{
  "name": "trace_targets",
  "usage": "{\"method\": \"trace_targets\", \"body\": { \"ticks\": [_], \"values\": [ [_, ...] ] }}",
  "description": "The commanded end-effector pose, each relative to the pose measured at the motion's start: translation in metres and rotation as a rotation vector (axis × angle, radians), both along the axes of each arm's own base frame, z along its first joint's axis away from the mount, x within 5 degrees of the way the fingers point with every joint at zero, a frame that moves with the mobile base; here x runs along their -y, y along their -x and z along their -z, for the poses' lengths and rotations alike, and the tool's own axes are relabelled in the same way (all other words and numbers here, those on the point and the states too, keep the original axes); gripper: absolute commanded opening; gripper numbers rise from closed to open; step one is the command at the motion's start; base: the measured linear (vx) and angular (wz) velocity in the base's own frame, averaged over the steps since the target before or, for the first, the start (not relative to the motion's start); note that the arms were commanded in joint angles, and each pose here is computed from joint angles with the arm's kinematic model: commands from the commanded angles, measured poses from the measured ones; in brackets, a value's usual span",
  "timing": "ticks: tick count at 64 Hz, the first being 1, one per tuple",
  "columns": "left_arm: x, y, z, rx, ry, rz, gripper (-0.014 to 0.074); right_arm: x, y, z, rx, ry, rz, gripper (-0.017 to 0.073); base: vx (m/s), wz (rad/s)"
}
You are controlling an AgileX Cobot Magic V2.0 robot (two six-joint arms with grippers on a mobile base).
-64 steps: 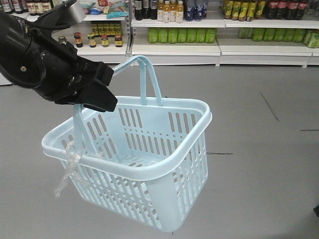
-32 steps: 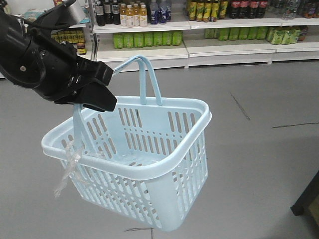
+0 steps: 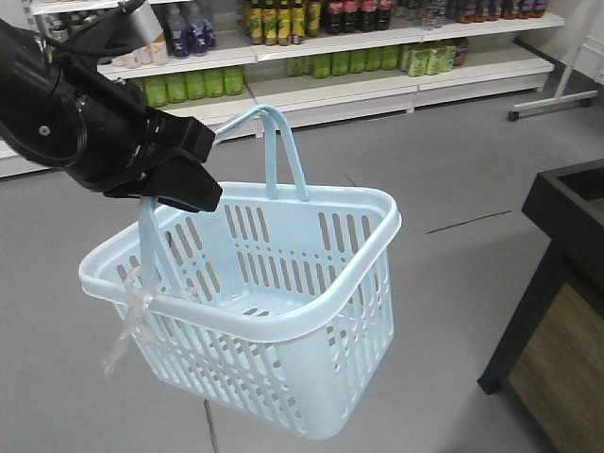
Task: Pick three apples into basket with both arms
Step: 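Drive the base to another fruit table carrying the basket in the left gripper, then drive the base to the apple table carrying the basket in the left gripper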
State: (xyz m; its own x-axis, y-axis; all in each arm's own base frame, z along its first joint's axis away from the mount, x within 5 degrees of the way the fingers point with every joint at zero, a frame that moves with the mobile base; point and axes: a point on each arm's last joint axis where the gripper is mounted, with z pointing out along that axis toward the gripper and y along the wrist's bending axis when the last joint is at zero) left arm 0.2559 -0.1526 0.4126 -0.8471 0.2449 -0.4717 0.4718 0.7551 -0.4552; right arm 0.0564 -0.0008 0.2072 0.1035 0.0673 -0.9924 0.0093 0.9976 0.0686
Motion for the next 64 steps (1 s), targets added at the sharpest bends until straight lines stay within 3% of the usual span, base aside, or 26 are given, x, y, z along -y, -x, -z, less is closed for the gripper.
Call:
{"method": "trace_targets", "body": {
  "ticks": [1,64],
  "values": [
    [0.0004,0.0133,-0.0228,0.053,0.089,0.002,-0.0008,-0.0005,0.0009,-0.0025,0.069,0.017,-0.001,-0.0004,0.18,-0.43],
    [0.0004,0.0133,-0.0228,0.053,0.089,0.002,-0.0008,-0.0005,0.0009,-0.0025,0.069,0.017,-0.001,-0.0004,0.15,-0.46]
  ]
}}
